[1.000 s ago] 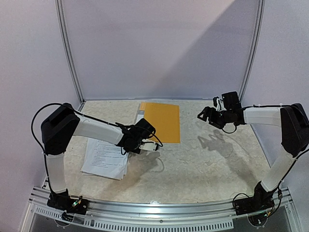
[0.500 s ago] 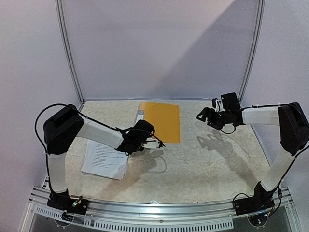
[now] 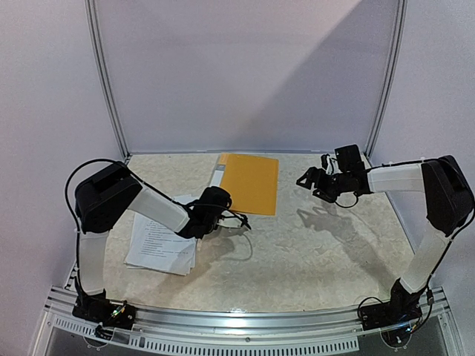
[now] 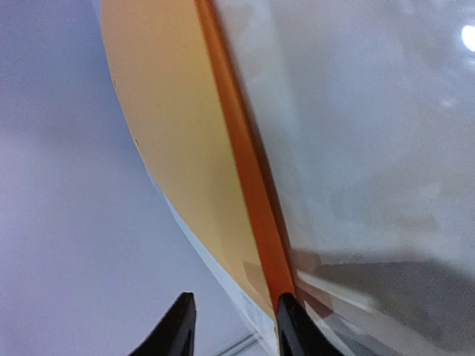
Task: Put the files into the folder
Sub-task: Pick up the folder from the center of the board, then pass from the left arm to the right
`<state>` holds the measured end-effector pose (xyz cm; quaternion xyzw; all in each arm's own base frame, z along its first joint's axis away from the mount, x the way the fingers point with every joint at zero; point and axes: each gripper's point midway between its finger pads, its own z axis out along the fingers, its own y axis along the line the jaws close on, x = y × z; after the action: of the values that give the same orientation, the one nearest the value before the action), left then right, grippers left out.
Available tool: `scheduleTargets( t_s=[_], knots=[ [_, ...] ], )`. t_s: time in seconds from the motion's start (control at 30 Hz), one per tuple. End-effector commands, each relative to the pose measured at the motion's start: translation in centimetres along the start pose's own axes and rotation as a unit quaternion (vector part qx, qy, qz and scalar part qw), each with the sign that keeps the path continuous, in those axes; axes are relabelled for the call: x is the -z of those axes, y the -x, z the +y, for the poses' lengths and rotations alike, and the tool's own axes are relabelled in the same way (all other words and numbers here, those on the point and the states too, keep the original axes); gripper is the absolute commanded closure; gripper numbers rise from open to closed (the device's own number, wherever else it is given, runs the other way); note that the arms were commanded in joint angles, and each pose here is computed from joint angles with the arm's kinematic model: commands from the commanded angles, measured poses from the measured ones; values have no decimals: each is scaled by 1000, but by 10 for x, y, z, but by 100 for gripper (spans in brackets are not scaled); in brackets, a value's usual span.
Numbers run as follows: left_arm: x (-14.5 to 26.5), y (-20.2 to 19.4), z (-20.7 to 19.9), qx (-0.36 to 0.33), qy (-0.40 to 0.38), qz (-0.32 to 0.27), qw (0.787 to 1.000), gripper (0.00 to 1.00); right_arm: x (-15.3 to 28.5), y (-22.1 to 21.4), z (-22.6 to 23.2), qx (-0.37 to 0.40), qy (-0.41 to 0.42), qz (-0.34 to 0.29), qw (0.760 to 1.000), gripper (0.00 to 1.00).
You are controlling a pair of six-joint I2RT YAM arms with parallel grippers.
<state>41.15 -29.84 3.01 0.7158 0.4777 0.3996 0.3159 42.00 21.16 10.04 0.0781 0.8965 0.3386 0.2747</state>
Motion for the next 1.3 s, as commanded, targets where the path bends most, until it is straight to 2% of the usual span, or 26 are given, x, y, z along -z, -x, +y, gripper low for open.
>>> scheduleTargets(
  t_s=[0.0,0.03,0.13,0.3,0.4,0.53,0.83,1.03,1.27],
  knots=[
    [-9,-3,-6,-2,10,6,1000,88,-8,-11,-1,-4,4,15,1000,13],
    [-9,-3,-3,1,16,6,1000,100,-9,-12,-1,-5,3,17,1000,13],
    [-7,-6,14,23,37,8,999,100,-12,-17,-4,-18,-6,29,999,13],
    [1,-16,53,105,33,11,994,100,-19,-27,-10,-62,-14,50,997,13],
    [4,-23,67,129,34,19,991,100,-26,-34,-9,-97,-3,63,993,14],
    [4,-25,69,131,34,22,991,100,-42,-37,6,-134,41,69,988,14],
    [1,-22,63,131,24,21,991,100,-72,-32,52,-161,148,78,973,22],
    [-1,-21,60,129,21,22,991,100,-88,-33,54,-177,160,79,968,26],
    [-2,-21,61,128,23,23,991,100,-109,-29,58,-189,173,93,962,27]
  ],
)
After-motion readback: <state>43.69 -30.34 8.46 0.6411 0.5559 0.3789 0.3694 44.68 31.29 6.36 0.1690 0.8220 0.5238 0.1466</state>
